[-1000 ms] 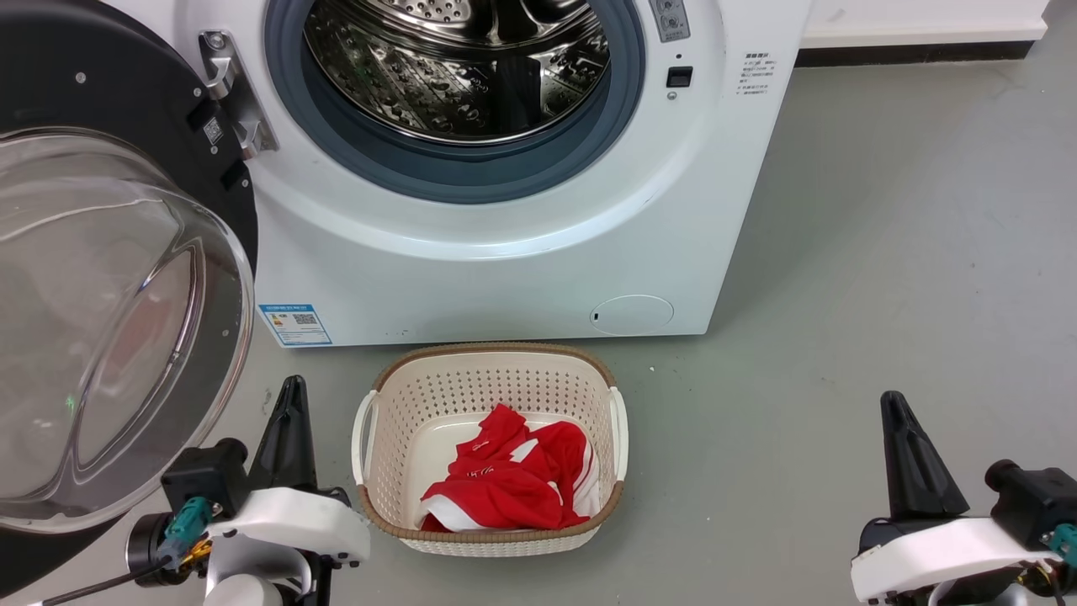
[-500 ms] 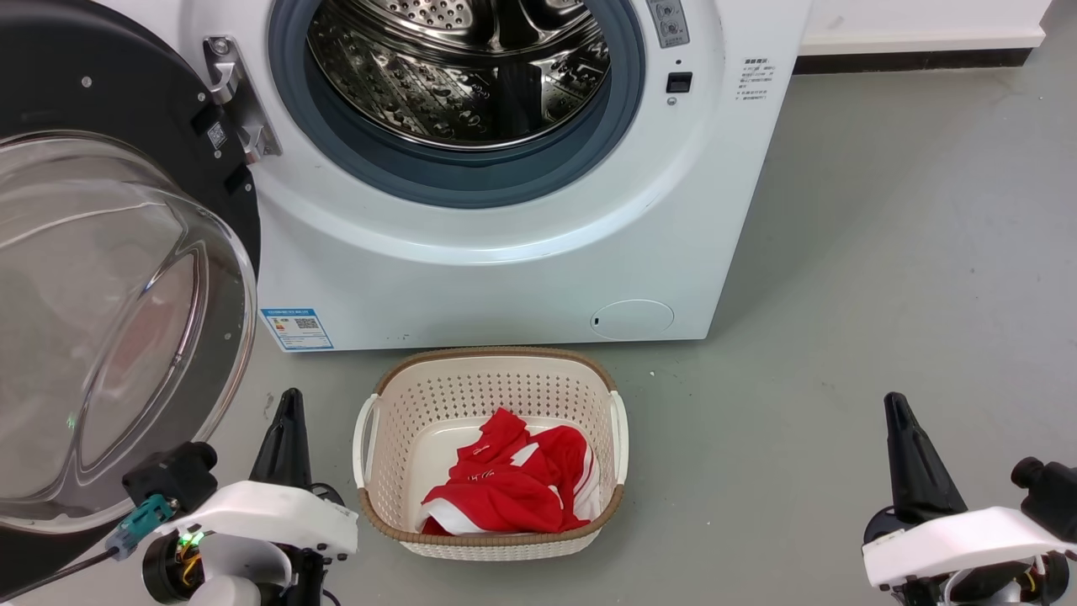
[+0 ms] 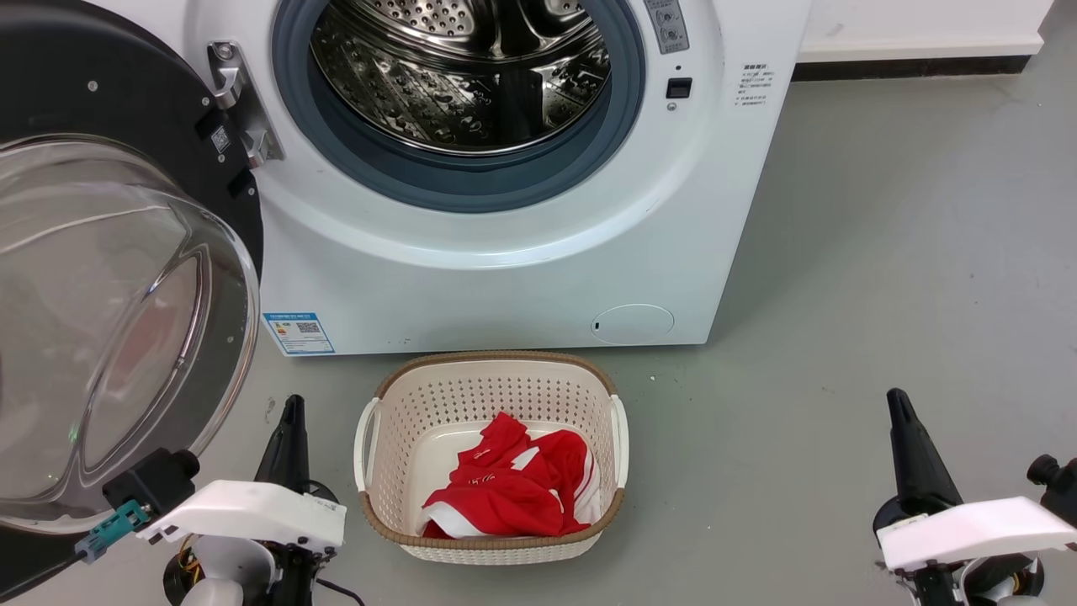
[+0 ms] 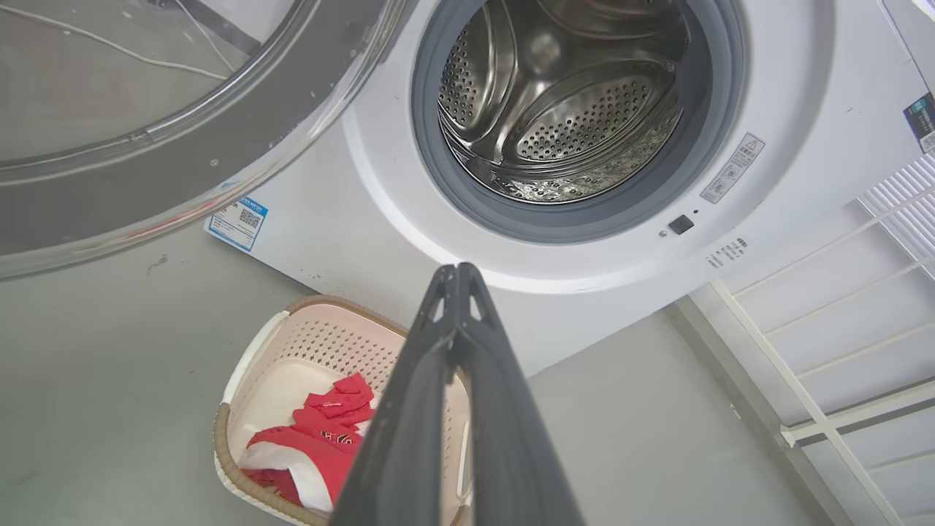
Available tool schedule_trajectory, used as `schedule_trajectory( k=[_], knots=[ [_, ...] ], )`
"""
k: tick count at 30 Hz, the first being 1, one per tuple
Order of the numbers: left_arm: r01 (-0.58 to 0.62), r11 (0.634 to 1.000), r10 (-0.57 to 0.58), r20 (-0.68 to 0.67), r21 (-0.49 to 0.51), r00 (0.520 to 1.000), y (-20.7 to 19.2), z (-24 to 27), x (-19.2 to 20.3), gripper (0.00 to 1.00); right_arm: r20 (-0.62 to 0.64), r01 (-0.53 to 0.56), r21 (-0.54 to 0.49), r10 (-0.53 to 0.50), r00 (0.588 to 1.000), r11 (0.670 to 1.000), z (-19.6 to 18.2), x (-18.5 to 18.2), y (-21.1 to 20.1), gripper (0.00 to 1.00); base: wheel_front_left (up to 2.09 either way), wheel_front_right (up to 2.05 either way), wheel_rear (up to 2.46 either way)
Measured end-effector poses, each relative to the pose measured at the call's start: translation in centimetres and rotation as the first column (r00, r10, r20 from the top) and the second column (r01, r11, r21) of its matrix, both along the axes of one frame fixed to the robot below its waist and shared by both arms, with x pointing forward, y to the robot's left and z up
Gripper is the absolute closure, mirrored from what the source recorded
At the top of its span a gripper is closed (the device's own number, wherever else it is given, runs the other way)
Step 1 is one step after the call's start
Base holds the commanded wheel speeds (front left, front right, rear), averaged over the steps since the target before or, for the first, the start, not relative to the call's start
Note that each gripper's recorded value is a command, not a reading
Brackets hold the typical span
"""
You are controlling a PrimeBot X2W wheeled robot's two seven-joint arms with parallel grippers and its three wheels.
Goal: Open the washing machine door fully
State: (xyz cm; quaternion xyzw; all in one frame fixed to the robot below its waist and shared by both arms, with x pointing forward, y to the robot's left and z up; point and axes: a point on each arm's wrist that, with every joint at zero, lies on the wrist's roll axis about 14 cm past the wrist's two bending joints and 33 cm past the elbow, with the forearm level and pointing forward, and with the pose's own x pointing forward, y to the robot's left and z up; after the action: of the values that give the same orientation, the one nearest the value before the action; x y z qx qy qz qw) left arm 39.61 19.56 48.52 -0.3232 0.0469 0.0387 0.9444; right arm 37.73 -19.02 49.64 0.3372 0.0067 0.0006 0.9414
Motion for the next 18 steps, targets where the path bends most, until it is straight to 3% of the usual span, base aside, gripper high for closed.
schedule_trajectory(
  k=[18],
  knots=[
    [-0.012,0.969,0.01,-0.01,-0.247,1.0,0.02,-0.11,-0.15,1.0,-0.014,0.017,0.234,-0.014,1.0,0.972,-0.01,0.37,-0.37,1.0,0.0,0.0,0.0]
  ],
)
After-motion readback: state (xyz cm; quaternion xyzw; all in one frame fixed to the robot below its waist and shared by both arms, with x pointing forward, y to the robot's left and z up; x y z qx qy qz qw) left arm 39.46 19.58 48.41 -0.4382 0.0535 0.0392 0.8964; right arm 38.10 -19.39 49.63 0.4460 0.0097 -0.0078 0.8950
